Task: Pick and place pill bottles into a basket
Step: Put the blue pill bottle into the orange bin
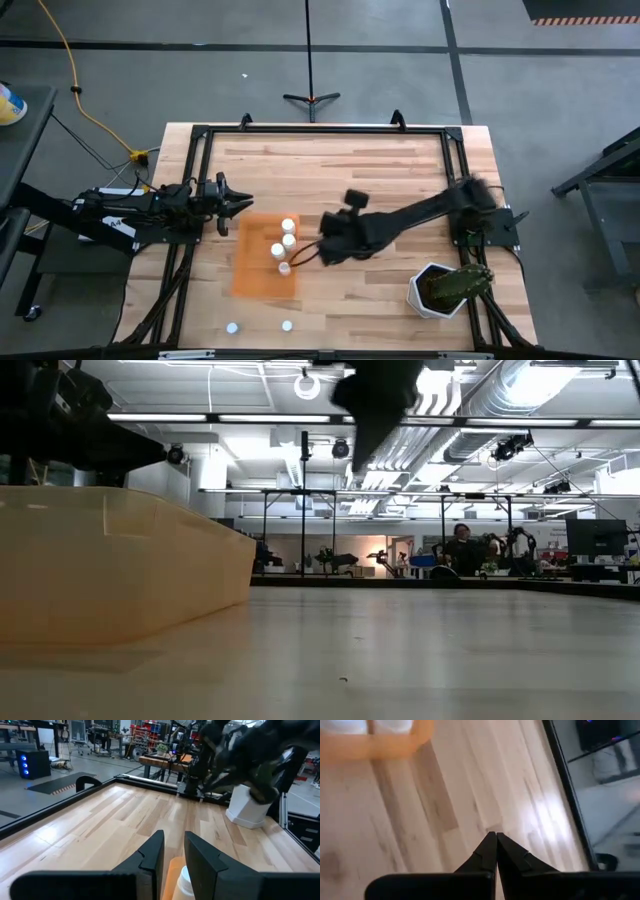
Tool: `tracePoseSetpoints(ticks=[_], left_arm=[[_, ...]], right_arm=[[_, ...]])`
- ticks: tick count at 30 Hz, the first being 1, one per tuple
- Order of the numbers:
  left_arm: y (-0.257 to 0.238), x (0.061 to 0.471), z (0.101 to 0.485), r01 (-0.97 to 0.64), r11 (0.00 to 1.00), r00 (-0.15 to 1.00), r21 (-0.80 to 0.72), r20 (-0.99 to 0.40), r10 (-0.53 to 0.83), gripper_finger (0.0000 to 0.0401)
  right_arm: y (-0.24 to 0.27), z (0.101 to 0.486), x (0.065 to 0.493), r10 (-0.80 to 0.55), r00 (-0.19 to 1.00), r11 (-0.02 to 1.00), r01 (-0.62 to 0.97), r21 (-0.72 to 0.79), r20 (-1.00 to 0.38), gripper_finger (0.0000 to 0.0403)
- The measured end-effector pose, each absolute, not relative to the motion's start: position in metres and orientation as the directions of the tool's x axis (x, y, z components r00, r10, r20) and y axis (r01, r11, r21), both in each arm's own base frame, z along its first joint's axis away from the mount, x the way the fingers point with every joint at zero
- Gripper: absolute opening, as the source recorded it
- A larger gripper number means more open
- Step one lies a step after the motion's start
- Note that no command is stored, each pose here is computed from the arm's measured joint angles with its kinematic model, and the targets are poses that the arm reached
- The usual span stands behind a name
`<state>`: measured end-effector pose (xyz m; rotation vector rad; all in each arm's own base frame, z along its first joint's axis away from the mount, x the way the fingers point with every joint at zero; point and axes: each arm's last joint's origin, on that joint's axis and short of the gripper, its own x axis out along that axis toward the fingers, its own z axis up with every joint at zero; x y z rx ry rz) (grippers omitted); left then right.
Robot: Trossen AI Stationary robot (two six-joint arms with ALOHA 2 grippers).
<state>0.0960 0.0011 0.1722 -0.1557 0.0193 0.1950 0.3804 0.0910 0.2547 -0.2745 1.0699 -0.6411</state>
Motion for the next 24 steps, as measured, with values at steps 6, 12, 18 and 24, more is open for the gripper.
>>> tracePoseSetpoints(ticks=[6, 12, 18, 24], left_arm=[[0.001, 0.096, 0.172, -0.195, 0.969, 0.981, -0.149, -0.036, 0.192, 0.0111], [0.002, 0.096, 0.172, -0.209, 0.967, 0.978, -0.143, -0.036, 0.206, 0.0111], [0.002, 0.096, 0.172, -0.209, 0.971, 0.978, -0.120, -0.037, 0.206, 0.0111], [0.002, 0.096, 0.172, -0.209, 0.970, 0.978, -0.121, -0.037, 0.206, 0.0111]], right_arm=[[0.076, 0.286, 0.330, -0.369, 0.783, 0.929, 0.320, -0.185, -0.501, 0.0000], [0.034, 0.261, 0.272, -0.146, 0.979, 0.988, 0.138, -0.063, -0.140, 0.0000], [0.010, 0.228, 0.197, -0.184, 0.968, 0.982, 0.175, -0.068, -0.170, 0.0000], [0.010, 0.220, 0.140, -0.150, 0.989, 0.988, 0.149, -0.028, -0.016, 0.0000]])
